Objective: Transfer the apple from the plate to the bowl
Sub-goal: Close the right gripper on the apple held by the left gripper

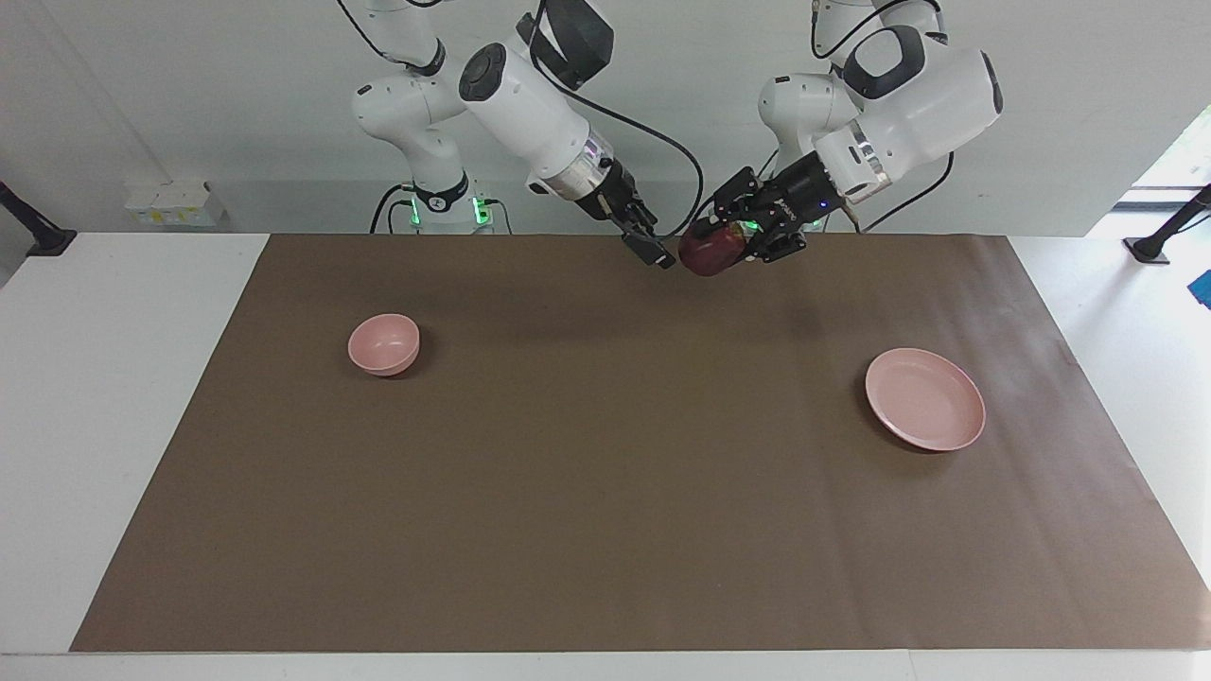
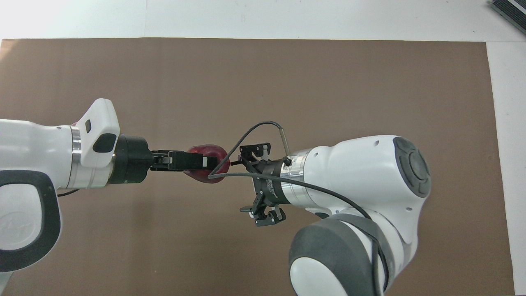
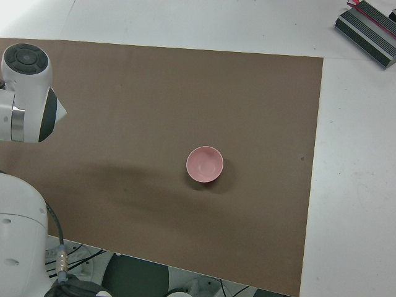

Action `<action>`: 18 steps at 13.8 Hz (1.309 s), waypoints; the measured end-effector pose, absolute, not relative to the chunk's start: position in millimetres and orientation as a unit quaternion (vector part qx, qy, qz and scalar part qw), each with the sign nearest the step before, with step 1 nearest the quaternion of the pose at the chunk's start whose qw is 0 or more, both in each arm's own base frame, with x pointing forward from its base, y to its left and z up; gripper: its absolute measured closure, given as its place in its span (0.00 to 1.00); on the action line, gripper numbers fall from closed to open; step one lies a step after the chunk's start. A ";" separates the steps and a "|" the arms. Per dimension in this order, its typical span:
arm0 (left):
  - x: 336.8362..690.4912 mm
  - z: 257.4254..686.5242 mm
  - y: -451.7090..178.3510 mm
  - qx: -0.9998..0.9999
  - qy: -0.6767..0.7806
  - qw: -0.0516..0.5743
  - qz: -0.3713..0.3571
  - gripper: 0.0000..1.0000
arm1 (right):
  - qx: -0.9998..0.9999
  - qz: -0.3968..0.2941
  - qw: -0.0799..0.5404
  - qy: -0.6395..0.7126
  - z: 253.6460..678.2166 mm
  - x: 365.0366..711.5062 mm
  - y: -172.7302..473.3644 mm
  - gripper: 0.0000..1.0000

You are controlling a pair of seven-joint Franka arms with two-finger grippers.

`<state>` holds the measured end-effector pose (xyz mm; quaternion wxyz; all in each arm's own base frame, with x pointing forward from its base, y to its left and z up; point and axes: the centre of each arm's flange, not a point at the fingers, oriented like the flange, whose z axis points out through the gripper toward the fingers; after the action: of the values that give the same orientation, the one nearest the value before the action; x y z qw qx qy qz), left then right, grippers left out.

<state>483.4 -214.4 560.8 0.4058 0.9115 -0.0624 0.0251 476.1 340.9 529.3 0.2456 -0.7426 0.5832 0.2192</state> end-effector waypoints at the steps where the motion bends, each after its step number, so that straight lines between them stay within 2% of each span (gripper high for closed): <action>1: 482.2 559.2 -216.6 0.912 -0.062 0.406 0.022 0.33 | -0.742 0.221 0.246 0.583 529.6 475.4 341.3 0.00; 5: 482.2 559.0 -215.9 0.912 -0.055 0.406 0.020 0.33 | -0.706 0.250 0.250 0.614 527.9 477.2 340.2 0.00; 18: 463.3 543.7 -245.5 0.914 -0.045 0.402 -0.027 0.33 | -0.649 0.256 0.264 0.666 538.1 484.1 343.4 0.00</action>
<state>463.3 -245.5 543.7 0.4017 0.9143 -0.0447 -0.0269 484.1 343.4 538.1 0.2637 -0.6494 0.6658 0.2560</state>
